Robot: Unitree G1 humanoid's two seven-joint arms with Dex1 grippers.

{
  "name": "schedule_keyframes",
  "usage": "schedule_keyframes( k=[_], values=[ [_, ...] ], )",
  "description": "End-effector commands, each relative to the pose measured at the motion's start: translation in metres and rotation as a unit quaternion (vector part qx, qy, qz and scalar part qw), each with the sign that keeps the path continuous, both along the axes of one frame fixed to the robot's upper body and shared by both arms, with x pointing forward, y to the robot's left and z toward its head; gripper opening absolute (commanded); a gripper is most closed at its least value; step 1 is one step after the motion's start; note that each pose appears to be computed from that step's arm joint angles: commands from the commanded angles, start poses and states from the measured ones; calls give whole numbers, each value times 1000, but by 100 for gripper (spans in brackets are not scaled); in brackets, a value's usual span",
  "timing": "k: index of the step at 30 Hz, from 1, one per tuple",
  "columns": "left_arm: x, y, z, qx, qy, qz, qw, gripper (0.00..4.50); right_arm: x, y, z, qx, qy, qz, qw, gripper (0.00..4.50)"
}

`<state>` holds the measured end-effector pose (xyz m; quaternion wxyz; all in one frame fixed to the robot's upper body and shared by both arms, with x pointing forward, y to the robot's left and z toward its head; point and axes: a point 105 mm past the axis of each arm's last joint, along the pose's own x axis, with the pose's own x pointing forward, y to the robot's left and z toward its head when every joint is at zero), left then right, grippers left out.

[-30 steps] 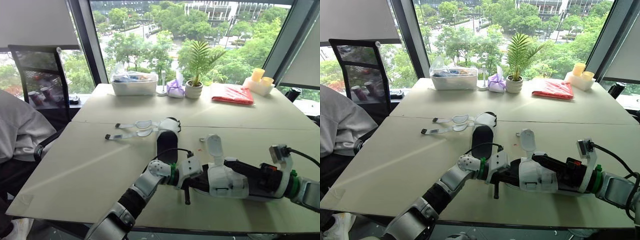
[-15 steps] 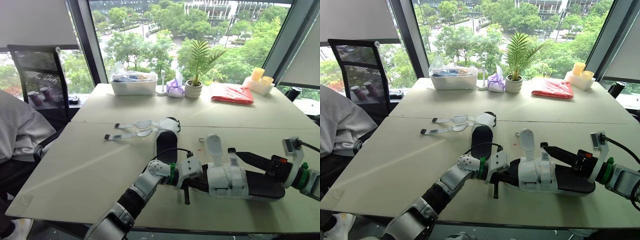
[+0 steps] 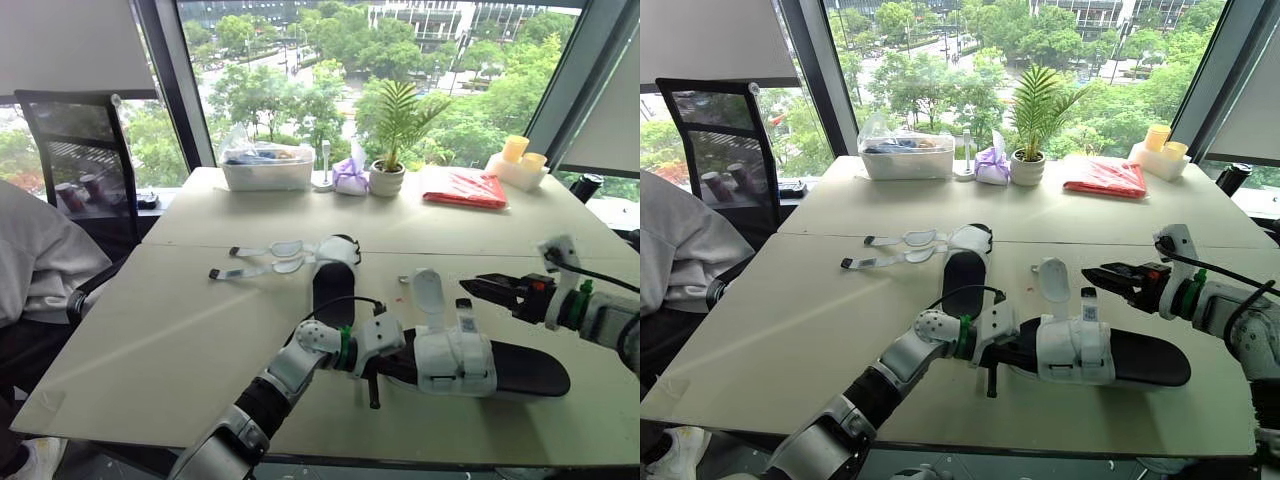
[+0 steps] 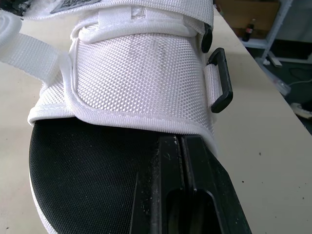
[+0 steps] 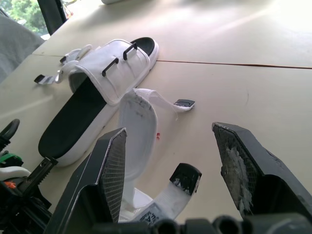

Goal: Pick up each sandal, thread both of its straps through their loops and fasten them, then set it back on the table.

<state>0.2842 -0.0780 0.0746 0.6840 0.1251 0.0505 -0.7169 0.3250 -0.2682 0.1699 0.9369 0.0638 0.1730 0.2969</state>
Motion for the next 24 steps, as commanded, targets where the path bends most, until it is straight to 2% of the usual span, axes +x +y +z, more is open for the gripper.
schedule_keyframes(
  k=[1,9,14,18,21,24],
  values=[
    [3,2,-10,19,9,14,1000,0,3,3,2,-15,20,36,999,300],
    [7,5,-11,15,9,32,999,0,7,-2,-10,-31,52,56,997,300],
    [7,6,-11,15,9,34,999,0,11,-16,-15,-39,49,30,998,300],
    [7,6,-10,15,9,34,999,0,3,-12,-21,-26,68,47,996,300],
    [7,5,-10,15,9,32,999,0,5,-10,-20,-9,65,43,997,226],
    [7,5,-10,15,8,31,999,0,4,-9,-20,-5,66,45,997,75]
  ],
)
